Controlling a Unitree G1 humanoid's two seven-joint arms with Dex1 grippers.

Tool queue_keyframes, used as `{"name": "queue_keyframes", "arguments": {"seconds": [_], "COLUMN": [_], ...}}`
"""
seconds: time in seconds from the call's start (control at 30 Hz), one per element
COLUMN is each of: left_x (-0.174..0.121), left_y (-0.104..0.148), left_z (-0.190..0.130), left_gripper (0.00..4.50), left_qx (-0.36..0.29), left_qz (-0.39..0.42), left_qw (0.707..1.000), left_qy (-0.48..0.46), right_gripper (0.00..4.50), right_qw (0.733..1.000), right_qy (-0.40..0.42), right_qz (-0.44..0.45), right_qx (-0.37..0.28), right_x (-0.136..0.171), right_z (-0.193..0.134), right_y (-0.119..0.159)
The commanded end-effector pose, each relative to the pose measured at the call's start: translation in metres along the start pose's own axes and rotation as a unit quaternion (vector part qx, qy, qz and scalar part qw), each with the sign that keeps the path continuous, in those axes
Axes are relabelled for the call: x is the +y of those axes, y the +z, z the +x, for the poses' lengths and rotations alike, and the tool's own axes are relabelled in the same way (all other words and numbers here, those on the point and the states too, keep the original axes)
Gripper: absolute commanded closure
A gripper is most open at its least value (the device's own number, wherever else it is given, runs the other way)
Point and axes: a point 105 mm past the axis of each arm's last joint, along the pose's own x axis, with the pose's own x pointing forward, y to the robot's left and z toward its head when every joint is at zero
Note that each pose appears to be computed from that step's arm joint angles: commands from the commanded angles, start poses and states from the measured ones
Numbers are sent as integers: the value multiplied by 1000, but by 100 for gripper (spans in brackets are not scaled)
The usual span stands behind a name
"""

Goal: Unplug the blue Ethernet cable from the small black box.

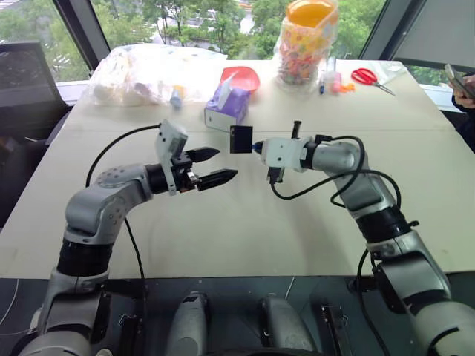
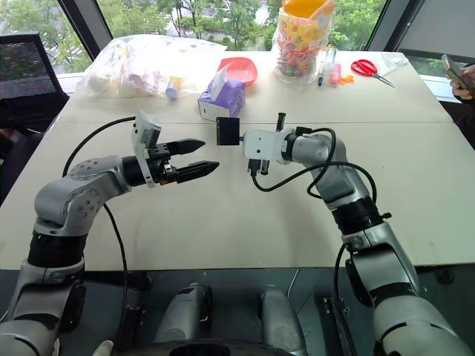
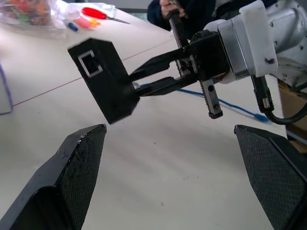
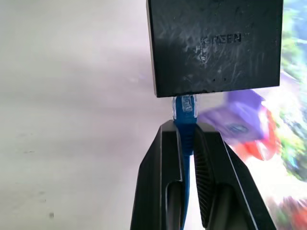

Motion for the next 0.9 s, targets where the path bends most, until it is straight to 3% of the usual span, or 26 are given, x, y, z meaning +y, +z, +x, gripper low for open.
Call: {"name": "queue_keyframes", "arguments": {"seconds": [0.03,0.4,0.87,0.9], "left_x": [-5,8,3,3], "left_y": [13,39,45,45], "left_z": [12,22,29,29], "left_gripper": [0,0,0,26], "left_qx": [-6,-26,-44,-44], "left_qz": [12,5,0,0], "left_qw": [999,997,995,995], "left_qy": [-40,-70,-88,-88], "right_gripper": [445,445,445,449], "right_qw": [990,976,979,980], "right_qy": [-128,-179,-148,-145], "right_qz": [-56,-121,-131,-131], "right_qx": [-12,-32,-40,-41], "right_x": [-26,-11,8,10], "right_z": [-17,-36,-40,-40], "right_y": [19,37,40,41]}}
